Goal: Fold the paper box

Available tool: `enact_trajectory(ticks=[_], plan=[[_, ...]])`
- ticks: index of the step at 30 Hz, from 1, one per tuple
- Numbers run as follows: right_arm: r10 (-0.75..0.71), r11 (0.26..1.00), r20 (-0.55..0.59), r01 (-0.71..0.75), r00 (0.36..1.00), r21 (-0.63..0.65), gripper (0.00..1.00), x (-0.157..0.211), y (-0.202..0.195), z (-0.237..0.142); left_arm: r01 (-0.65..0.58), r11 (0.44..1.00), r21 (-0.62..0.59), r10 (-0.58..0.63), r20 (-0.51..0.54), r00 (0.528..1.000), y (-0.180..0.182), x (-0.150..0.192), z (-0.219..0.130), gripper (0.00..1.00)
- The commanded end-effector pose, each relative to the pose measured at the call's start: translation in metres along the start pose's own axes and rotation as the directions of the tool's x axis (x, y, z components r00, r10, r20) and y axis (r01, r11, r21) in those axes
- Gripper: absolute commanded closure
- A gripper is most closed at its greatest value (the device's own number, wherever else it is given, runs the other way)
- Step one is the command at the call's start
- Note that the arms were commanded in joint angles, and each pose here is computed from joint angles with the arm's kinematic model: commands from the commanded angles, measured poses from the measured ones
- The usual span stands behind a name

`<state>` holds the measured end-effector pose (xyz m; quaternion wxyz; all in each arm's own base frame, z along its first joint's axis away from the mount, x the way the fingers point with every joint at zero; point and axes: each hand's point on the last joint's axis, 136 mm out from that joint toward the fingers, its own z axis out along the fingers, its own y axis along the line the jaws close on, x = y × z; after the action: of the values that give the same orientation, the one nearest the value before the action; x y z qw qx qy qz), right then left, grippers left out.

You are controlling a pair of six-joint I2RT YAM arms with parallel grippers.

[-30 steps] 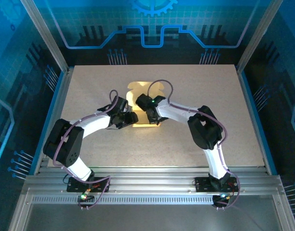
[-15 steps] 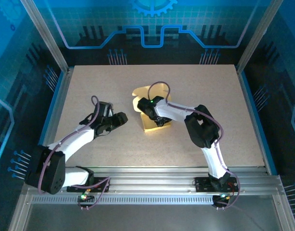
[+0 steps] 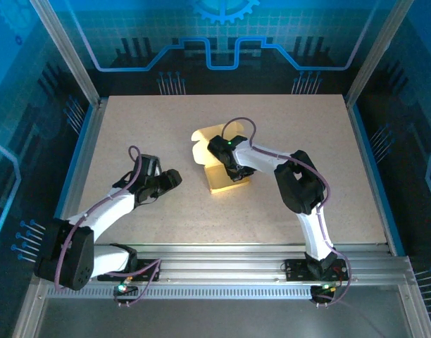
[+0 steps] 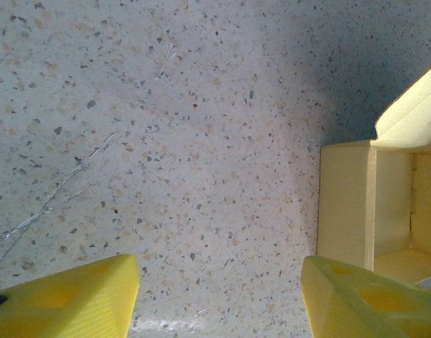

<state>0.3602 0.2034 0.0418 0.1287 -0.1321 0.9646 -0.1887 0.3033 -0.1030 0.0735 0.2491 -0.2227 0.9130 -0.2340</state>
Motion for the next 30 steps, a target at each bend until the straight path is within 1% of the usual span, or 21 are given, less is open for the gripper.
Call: enact_trajectory(ticks=[1,4,6,8,10,13,15,17,21,23,28,30], plan=[[-0.038,0.999,-0.040,0.038,0.998,0.011,0.82,0.004,0.004,0.017,0.023,1.000,-0.020,-0.023,-0.006,1.000,0.007,0.001,0.006,0.36],[-0.047,0.999,-0.047,0.048,0.998,0.013,0.82,0.004,0.004,0.021,0.029,0.999,-0.017,-0.029,-0.007,1.000,0.007,0.001,0.008,0.36],[-0.048,0.999,-0.044,0.048,0.998,0.015,0.90,0.003,0.004,0.021,0.031,0.999,-0.020,-0.031,-0.007,0.999,0.008,0.001,0.009,0.36],[-0.050,0.998,-0.039,0.051,0.998,0.020,1.00,0.002,0.002,0.020,0.033,0.999,-0.026,-0.033,-0.004,0.999,0.009,0.002,0.009,0.36],[-0.051,0.998,-0.027,0.052,0.998,0.021,1.00,0.000,0.000,0.017,0.034,0.999,-0.027,-0.035,-0.003,0.999,0.010,0.001,0.009,0.36],[-0.044,0.999,0.031,0.044,0.999,-0.010,1.00,-0.007,-0.003,0.004,0.052,0.998,-0.043,-0.052,-0.007,0.999,0.017,0.001,0.014,0.36],[-0.028,0.997,0.076,0.033,0.997,-0.065,1.00,-0.012,-0.004,-0.008,0.078,0.995,-0.059,-0.079,-0.017,0.997,0.026,0.001,0.020,0.35],[0.007,0.989,0.130,0.012,0.992,-0.147,1.00,-0.019,-0.005,-0.024,0.120,0.992,-0.049,-0.122,-0.028,0.992,0.032,0.000,0.026,0.35],[0.090,0.947,0.220,-0.015,0.971,-0.320,1.00,-0.029,-0.008,-0.056,0.156,0.988,-0.019,-0.157,-0.038,0.987,0.031,-0.005,0.036,0.36],[0.123,0.911,0.261,-0.005,0.957,-0.413,1.00,-0.034,-0.008,-0.076,0.150,0.989,0.008,-0.150,-0.052,0.987,0.024,-0.008,0.041,0.36],[0.197,0.813,0.330,0.034,0.923,-0.581,1.00,-0.042,-0.007,-0.117,0.141,0.989,0.039,-0.137,-0.091,0.986,0.016,-0.008,0.057,0.36],[0.219,0.767,0.349,0.060,0.911,-0.639,1.00,-0.044,-0.006,-0.132,0.134,0.988,0.082,-0.125,-0.110,0.986,0.006,-0.006,0.062,0.36]])
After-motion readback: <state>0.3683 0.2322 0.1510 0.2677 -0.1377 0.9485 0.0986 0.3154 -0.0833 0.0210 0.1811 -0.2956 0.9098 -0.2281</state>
